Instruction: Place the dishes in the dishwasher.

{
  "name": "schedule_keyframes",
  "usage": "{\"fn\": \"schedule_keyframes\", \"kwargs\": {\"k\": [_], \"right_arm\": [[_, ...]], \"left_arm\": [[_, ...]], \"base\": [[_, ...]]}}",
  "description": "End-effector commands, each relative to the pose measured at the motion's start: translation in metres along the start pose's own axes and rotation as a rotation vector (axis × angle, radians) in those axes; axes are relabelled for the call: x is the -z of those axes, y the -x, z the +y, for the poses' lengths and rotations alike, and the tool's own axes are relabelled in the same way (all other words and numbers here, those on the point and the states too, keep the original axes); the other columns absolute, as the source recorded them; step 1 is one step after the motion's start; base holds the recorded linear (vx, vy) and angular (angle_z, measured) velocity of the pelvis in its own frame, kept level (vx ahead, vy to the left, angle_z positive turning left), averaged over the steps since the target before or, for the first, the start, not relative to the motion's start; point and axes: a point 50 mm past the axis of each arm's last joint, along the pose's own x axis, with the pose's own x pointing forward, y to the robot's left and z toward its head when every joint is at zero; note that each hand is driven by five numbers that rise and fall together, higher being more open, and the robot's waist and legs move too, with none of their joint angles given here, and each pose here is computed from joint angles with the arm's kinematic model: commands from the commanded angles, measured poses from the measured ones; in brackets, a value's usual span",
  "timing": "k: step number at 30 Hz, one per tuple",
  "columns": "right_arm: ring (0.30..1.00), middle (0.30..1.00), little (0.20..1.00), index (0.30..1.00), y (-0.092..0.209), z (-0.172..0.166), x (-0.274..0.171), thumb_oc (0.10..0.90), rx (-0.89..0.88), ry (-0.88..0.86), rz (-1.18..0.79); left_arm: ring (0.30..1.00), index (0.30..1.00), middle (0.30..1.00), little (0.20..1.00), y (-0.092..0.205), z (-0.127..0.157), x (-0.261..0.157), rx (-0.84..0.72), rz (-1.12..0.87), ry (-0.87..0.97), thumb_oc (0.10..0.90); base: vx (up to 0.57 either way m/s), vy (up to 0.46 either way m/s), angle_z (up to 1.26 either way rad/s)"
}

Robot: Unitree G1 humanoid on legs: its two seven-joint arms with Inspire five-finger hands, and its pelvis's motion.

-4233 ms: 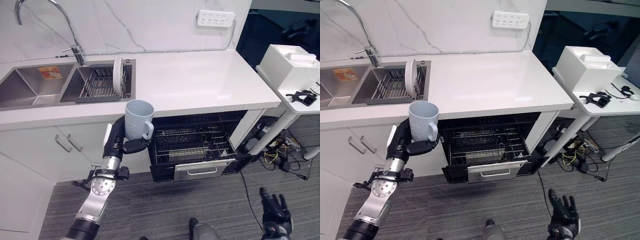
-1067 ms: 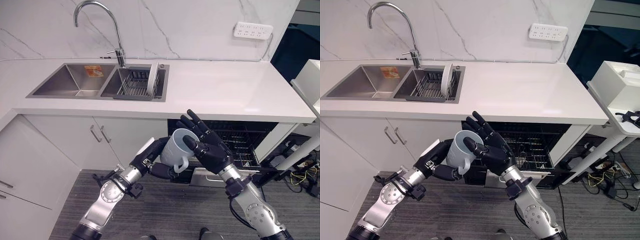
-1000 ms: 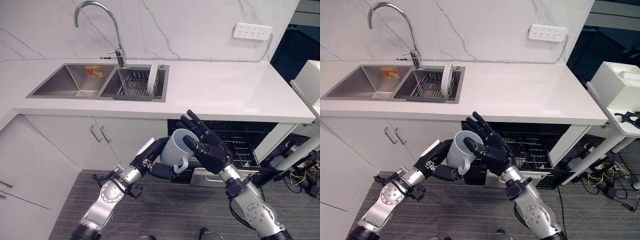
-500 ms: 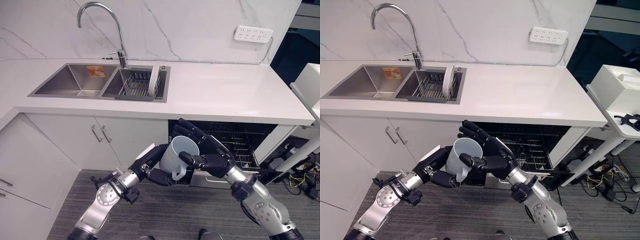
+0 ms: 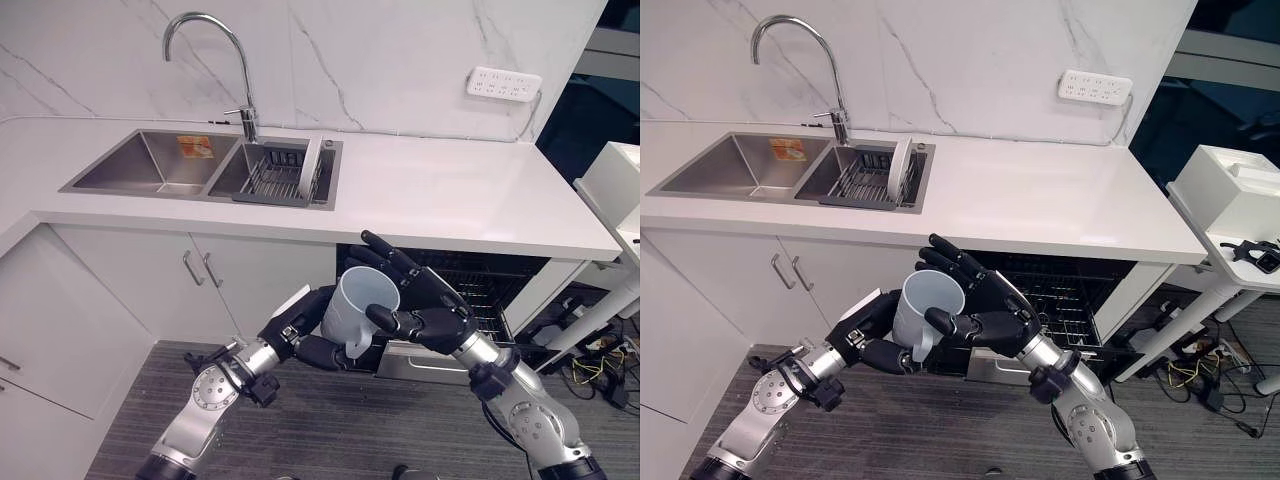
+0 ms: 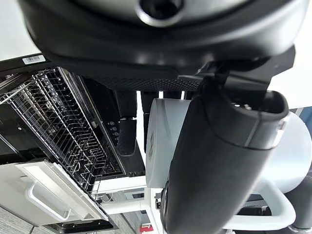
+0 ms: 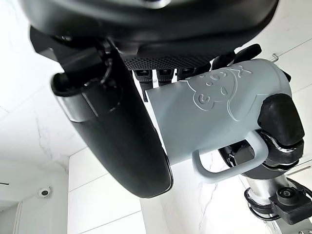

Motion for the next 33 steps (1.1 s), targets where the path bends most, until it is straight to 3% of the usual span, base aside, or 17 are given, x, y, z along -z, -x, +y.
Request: {"fn": "schedule_keyframes", "kwargs": {"k": [1, 17, 22, 29, 33], "right_arm": [[0.900, 0.900, 0.900, 0.900, -0.024, 0.037, -0.014, 0.800, -0.385, -0.050, -0.103], [0.900, 0.900, 0.900, 0.900, -0.015, 0.023, -0.007, 0.800, -0.387, 0.000, 0.018], [0.900, 0.900, 0.900, 0.900, -0.015, 0.023, -0.009, 0.800, -0.423, 0.129, 0.102], [0.900, 0.900, 0.900, 0.900, -0.014, 0.016, -0.023, 0.800, -0.341, 0.369, 0.186], [0.900, 0.900, 0.900, 0.900, -0.014, 0.017, -0.028, 0.800, -0.339, 0.412, 0.196]], "left_arm": [[0.300, 0.300, 0.300, 0.300, -0.031, 0.018, -0.063, -0.053, -0.335, -0.019, 0.400], [0.300, 0.300, 0.300, 0.300, -0.033, 0.014, -0.067, 0.035, -0.331, 0.006, 0.400], [0.300, 0.300, 0.300, 0.300, -0.035, 0.009, -0.067, 0.088, -0.320, 0.004, 0.400], [0.300, 0.300, 0.300, 0.300, -0.034, 0.009, -0.068, 0.114, -0.309, 0.006, 0.400], [0.300, 0.300, 0.300, 0.300, -0.035, 0.009, -0.067, 0.117, -0.305, 0.007, 0.400]], "base": [[0.00, 0.000, 0.00], [0.00, 0.000, 0.00], [0.00, 0.000, 0.00], [0.00, -0.001, 0.02], [0.00, 0.000, 0.00]]}}
